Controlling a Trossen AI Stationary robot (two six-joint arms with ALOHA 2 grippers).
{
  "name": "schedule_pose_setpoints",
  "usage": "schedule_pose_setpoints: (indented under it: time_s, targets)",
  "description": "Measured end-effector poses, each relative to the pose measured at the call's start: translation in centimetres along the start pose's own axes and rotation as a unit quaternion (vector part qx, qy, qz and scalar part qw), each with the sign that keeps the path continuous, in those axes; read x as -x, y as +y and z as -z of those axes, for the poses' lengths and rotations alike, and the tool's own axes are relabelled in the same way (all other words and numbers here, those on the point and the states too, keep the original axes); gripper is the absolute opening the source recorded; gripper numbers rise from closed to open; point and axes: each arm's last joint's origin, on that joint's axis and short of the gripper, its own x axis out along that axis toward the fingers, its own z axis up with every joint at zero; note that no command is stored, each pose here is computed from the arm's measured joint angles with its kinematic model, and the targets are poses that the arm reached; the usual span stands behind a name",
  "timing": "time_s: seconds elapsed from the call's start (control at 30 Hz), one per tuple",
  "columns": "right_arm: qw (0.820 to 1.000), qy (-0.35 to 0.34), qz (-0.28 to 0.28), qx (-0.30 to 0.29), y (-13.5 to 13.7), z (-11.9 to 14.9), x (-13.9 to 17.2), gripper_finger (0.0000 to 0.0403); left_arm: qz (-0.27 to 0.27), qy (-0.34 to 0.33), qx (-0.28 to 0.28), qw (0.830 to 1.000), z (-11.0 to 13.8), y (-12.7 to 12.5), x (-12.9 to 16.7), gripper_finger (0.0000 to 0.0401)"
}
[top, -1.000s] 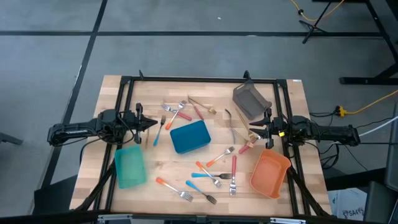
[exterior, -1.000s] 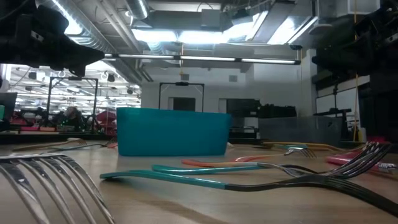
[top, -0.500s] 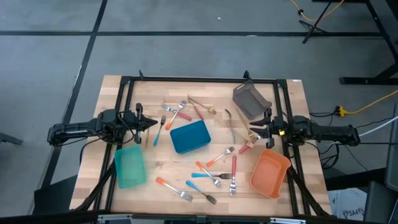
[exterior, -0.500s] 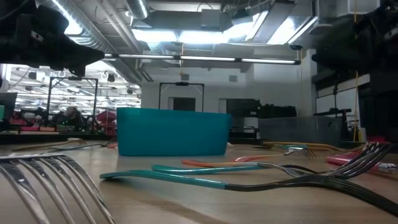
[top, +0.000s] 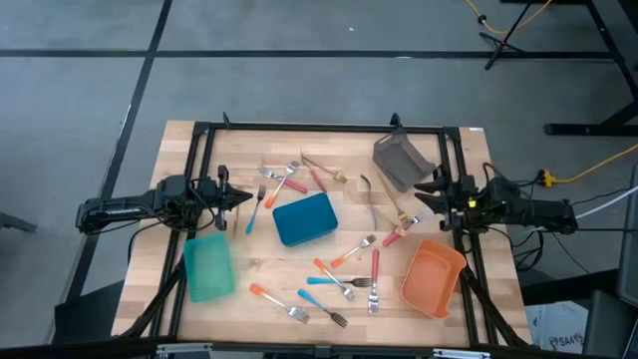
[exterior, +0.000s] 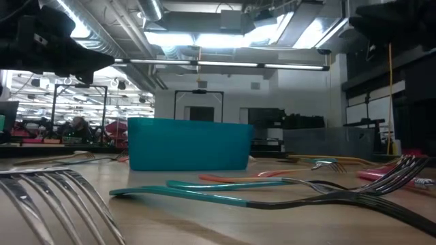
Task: Sort silverware by color (type)
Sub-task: Put the bottom right golden fork into the black bin
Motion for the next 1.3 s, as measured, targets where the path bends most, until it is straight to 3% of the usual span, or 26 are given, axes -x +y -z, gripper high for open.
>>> schedule_pose_setpoints:
  time_s: [0.17, 0.43, 0.8, 0.97, 1.3]
  targets:
    - [0.999, 0.007, 0.036, -0.002, 0.0, -1.5, -0.3, 0.0106, -0.002, 0.000, 0.000, 1.000, 0.0, 0.0, 0.0, 0.0002]
    - [0.992, 0.082, 0.098, -0.001, 0.0, -3.3, -1.7, 0.0106, -0.028, 0.000, 0.000, 1.000, 0.0, 0.2, 0.0, 0.0002]
    - [0.963, 0.227, 0.143, 0.009, 0.2, -4.4, -5.5, 0.0106, -0.035, 0.001, 0.000, 0.999, 0.0, 0.2, 0.0, 0.0002]
    - [0.943, 0.294, 0.159, -0.002, 0.2, -3.9, -7.4, 0.0106, -0.035, 0.000, 0.000, 0.999, 0.0, 0.2, 0.0, 0.0002]
    - [0.881, 0.437, 0.179, -0.032, 0.0, -0.4, -10.1, 0.0106, -0.035, 0.001, 0.000, 0.999, 0.0, 0.2, 0.0, 0.0002]
